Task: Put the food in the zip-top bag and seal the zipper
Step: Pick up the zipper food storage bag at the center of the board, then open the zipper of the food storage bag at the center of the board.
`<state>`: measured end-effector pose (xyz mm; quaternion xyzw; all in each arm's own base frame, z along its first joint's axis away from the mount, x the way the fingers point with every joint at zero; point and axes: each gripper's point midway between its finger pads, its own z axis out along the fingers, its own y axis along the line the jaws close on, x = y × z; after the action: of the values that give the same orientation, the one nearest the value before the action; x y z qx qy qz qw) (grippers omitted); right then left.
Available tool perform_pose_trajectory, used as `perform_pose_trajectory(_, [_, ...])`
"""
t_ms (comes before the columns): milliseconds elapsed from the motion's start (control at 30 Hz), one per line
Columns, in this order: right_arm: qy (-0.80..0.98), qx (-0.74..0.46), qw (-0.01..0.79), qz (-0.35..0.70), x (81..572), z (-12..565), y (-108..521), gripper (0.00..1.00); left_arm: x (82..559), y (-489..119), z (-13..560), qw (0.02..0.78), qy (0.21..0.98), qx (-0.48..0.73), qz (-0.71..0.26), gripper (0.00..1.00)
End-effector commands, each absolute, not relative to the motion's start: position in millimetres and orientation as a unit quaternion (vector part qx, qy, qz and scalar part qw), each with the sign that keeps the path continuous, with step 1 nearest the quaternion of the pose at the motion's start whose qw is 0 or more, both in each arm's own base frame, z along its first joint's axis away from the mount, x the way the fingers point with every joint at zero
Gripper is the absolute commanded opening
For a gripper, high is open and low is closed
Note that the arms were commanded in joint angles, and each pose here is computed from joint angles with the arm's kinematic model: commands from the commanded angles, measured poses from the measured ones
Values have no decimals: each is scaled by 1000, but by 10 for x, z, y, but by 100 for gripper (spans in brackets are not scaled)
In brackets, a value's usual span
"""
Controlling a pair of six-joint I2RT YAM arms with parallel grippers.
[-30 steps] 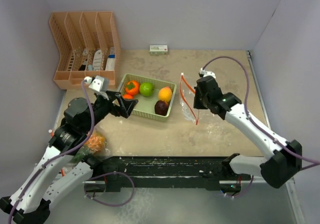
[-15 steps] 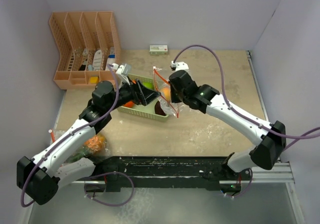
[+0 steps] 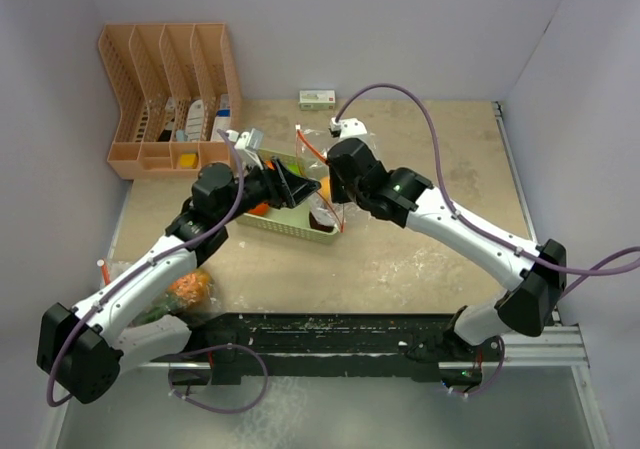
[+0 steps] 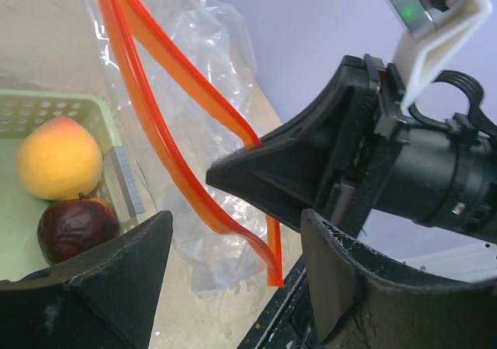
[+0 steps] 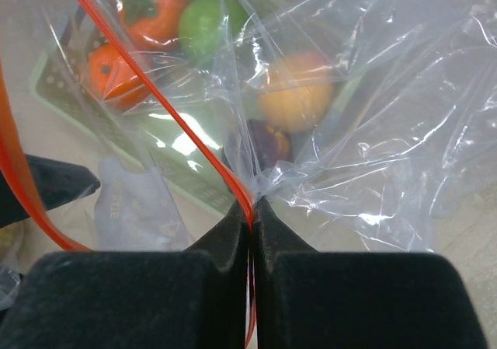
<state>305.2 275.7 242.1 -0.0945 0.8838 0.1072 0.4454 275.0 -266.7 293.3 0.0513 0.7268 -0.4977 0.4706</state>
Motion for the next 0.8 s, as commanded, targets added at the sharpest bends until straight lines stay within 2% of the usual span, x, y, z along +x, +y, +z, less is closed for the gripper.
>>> perform_pose_trajectory(0, [859,-93,484,136,3052,2807,2854,0,2847,-2656,2972,493,718,46,-489,69])
perform_pose_trajectory(233, [849,-113,494,153,2923,2922,2951,0,2944,-2691,2836,488,730,45,-476,57])
perform_pose_trajectory(267, [848,-115,494,154,2907,2932,2950,0,2956,-2693,2820,488,731,46,-474,52])
perform_pose_trajectory(367, [847,-116,495,154,2880,2932,2924,0,2971,-2701,2794,487,733,47,-472,22])
perform_pose_trajectory(433, [848,-105,499,147,2886,2918,2866,0,2959,-2696,2790,486,737,52,-468,11])
perform_pose_trajectory(533, [853,-80,499,131,2864,2891,2729,0,2931,-2609,2801,493,746,59,-443,4])
perform_pose_trajectory(767, [846,31,528,60,2931,3001,2159,0,2781,-2022,2742,519,796,47,-309,3])
